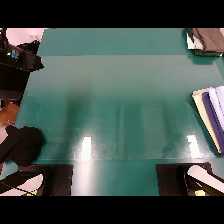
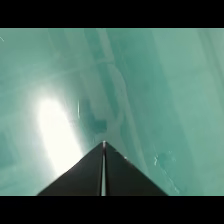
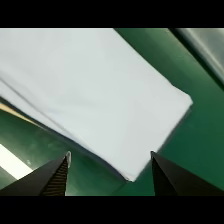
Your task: Fold the shirts.
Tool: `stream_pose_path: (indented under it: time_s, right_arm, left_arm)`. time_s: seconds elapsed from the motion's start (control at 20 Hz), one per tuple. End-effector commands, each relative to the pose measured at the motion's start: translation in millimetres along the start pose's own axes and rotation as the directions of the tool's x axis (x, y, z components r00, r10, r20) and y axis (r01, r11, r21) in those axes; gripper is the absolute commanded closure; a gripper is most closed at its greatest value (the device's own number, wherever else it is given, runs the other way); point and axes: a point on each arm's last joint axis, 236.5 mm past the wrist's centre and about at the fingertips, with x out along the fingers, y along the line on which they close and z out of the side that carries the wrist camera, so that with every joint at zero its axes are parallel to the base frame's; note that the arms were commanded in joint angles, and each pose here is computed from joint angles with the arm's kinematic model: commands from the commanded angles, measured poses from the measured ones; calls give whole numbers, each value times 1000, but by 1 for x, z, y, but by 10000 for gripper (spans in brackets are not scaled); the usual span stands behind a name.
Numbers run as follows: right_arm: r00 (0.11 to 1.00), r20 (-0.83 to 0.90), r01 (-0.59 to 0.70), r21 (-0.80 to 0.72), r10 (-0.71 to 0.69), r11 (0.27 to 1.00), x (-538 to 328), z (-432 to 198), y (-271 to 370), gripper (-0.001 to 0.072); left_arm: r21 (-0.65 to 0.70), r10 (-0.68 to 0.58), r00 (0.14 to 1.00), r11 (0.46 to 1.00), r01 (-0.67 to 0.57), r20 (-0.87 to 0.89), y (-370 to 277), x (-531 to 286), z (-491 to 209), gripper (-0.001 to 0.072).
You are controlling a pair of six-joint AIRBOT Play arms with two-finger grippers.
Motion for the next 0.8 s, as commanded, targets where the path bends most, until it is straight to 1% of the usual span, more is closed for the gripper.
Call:
stream_pose_path:
  time_s: [0.0,0.05,0.1,0.15,0.2,0.4,0.55,0.65,0.75]
  right_arm:
    - [952,0,-305,-44,305,951,-12,0,74,137]
    - [918,-12,-396,-75,396,915,-20,-3,101,223]
    - [880,-34,-474,-112,473,874,-30,-9,126,408]
    - [846,-62,-533,-151,530,832,-39,-16,149,628]
    - [815,-93,-578,-194,572,793,-47,-25,171,696]
    - [755,-199,-650,-363,625,668,-71,-65,237,697]
    - [718,-249,-680,-451,649,578,-88,-92,272,697]
    - [697,-255,-692,-481,670,538,-96,-99,287,696]
    - [685,-256,-699,-497,683,515,-101,-103,296,697]
  left_arm:
    - [-1,5,1000,1000,-5,22,1,0,5,680]
    - [-1,6,1000,1000,-6,23,1,0,5,680]
    - [-1,6,1000,1000,-6,23,1,0,5,680]
    - [-1,6,1000,1000,-6,23,1,0,5,680]
    - [-1,6,1000,1000,-6,23,1,0,5,680]
    - [-1,6,1000,1000,-6,23,1,0,5,680]
    - [-1,6,1000,1000,-6,23,1,0,5,680]
    - [-1,6,1000,1000,-6,23,1,0,5,681]
    - [-1,6,1000,1000,-6,23,1,0,5,680]
